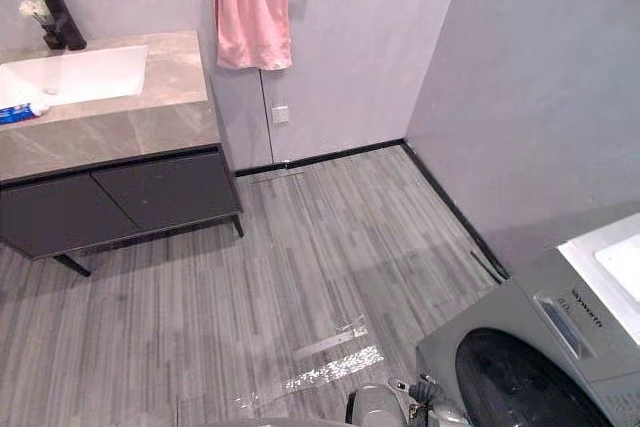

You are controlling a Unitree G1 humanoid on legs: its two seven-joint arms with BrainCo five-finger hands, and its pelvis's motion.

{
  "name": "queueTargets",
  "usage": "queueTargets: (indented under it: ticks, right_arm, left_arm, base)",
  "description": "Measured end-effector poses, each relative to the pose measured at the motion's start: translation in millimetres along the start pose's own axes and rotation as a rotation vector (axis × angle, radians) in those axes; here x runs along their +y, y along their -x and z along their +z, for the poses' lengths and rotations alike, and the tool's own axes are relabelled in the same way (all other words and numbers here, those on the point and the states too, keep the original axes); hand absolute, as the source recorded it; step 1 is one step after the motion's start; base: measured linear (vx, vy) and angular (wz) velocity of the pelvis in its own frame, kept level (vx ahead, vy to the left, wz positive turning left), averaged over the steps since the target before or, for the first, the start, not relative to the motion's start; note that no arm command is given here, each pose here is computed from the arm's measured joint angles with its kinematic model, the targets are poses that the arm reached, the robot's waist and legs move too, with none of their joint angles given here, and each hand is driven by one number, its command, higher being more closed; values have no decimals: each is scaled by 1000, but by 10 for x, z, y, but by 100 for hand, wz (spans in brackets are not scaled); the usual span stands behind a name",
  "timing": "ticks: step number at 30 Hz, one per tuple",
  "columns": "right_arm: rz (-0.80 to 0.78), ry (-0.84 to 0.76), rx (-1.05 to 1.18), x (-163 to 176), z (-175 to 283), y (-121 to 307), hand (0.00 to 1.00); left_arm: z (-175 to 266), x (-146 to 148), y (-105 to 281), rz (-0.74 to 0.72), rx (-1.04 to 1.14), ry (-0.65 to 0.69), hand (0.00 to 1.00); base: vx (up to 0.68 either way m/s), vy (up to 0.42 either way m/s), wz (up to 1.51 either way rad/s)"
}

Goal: Organize washtable

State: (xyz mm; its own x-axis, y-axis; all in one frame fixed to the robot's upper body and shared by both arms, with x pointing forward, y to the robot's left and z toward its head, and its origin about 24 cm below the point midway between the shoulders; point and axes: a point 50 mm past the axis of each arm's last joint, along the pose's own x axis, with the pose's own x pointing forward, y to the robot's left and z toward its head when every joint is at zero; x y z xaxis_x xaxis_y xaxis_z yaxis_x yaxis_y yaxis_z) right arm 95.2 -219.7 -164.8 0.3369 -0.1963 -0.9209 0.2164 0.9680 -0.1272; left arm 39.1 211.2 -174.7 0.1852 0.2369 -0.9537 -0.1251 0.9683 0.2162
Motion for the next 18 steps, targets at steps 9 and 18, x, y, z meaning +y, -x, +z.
queueTargets:
  ticks: [9, 18]
  right_arm:
    - [-32, -31, 109, -108, -383, 69, 0]
    - [-3, -7, 50, -12, -74, 3, 0]
  left_arm:
    - [-105, 133, 26, 95, 3, 407, 0]
    - [-6, 19, 21, 51, -34, 308, 0]
  base:
    - [500, -210, 14]
    - [638, -264, -49]
